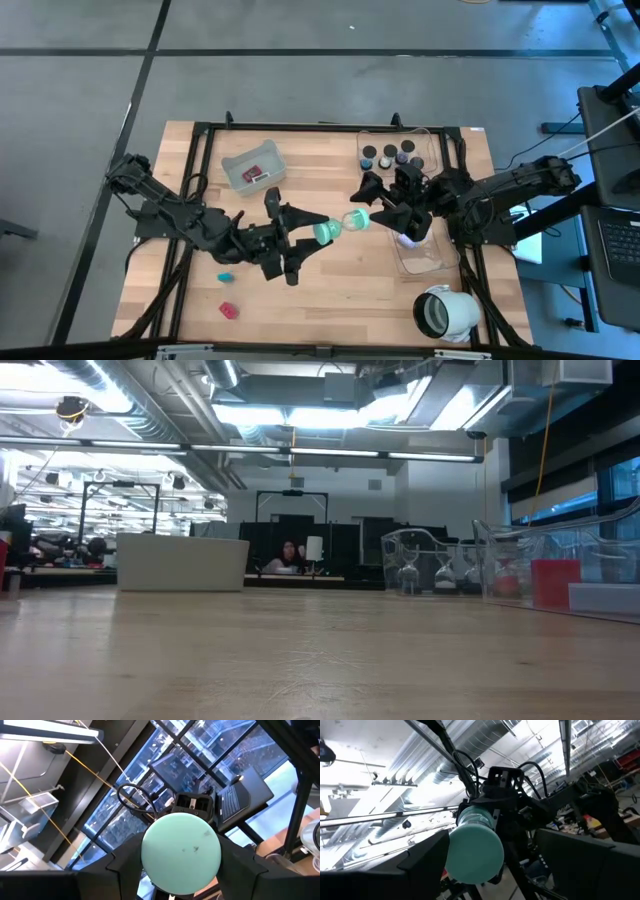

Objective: Pick & Place Office items
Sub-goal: Put the green hourglass into the top transparent bin

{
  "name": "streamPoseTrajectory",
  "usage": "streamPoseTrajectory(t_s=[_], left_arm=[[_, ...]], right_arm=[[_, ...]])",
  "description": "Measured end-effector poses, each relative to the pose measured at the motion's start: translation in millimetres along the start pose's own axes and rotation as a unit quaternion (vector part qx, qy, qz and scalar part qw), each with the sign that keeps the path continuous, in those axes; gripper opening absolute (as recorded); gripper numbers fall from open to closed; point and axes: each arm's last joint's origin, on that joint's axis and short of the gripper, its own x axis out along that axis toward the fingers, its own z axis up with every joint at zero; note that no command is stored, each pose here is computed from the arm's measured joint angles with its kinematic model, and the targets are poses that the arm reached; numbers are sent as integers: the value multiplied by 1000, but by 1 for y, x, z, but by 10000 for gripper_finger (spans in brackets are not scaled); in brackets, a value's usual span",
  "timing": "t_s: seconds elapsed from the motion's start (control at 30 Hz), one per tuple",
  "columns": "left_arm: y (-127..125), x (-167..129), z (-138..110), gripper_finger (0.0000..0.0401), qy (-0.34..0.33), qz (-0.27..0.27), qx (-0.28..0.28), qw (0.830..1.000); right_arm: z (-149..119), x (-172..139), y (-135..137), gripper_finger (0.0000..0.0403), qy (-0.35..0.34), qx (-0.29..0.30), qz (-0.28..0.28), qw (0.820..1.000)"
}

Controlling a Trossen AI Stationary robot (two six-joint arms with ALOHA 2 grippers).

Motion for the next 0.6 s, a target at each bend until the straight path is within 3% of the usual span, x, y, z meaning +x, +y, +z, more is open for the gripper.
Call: streamPoseTrajectory(t_s=[0.3, 0.6], left_arm=[[-3, -3, 2, 199, -1, -4, 0, 1000], [-10, -11, 10, 199, -12, -15, 15, 1000]], right_arm=[[1, 0, 1, 306, -6, -25, 7, 1000], [4, 0, -2, 306, -28, -37, -24, 999]])
